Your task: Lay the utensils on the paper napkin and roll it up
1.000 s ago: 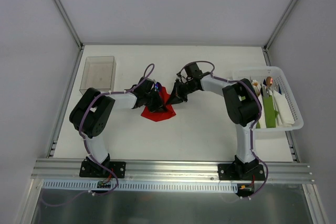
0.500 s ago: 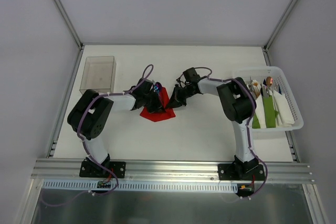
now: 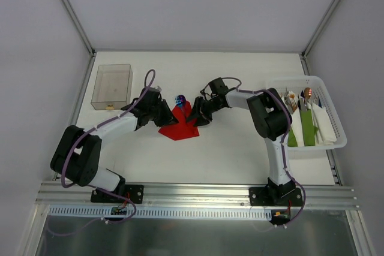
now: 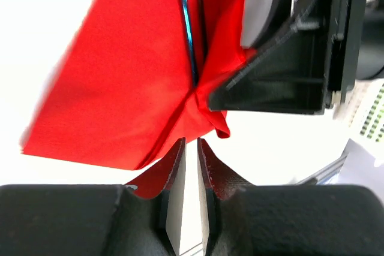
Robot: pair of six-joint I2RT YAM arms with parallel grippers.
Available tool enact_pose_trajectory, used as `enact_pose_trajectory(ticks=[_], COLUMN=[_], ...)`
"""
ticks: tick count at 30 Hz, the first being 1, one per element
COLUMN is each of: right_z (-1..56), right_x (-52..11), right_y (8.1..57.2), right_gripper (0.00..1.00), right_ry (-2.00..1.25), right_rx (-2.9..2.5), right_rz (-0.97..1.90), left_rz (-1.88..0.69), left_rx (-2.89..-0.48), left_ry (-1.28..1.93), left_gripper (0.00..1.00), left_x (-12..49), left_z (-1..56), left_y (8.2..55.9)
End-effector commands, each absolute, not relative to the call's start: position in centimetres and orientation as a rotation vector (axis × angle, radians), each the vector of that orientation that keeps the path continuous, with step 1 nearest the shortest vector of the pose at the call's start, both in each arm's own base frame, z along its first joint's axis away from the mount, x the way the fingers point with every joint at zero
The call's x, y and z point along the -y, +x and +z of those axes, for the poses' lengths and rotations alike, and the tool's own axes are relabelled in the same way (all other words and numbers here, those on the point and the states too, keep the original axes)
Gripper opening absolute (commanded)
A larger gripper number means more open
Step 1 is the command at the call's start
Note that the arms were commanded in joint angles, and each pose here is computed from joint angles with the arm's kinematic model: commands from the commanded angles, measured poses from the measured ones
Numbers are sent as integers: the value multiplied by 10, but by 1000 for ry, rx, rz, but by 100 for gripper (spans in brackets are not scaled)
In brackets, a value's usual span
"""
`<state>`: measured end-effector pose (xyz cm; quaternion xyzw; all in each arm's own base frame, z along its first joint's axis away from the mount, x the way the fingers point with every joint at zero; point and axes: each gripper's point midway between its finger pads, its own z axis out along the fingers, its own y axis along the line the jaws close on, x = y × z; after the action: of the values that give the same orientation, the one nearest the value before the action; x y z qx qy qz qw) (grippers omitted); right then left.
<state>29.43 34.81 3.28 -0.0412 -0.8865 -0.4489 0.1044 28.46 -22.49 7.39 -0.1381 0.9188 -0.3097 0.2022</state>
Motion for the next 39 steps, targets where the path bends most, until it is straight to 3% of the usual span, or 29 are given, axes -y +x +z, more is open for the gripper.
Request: enact_pose_trajectory(ticks=[1,6,10,23,39], right_z=[37,52,59,75,76], right_x=[-352,-358,-362,-361,-362], right_y=[293,297,297,302,297], right_gripper=[47,62,65,51,52], right_ry=[-83,-18,29,185,326], right_rx=[2603,2610,2622,2703,2730], right_rz=[-1345,-1399,-1424,-1446,-1395], left_rz=[-814,-837,-859,-1086,-1156], left_rx=[-2557,-2515,-2509,-2512,-2659], left_ry=[-423,-435,-394,-248,-228], left_gripper=[13,13,15,11,1], left_x=[209,204,209,256,271], left_z=[79,95,103,122,81], left_y=[289,315,336,386,361])
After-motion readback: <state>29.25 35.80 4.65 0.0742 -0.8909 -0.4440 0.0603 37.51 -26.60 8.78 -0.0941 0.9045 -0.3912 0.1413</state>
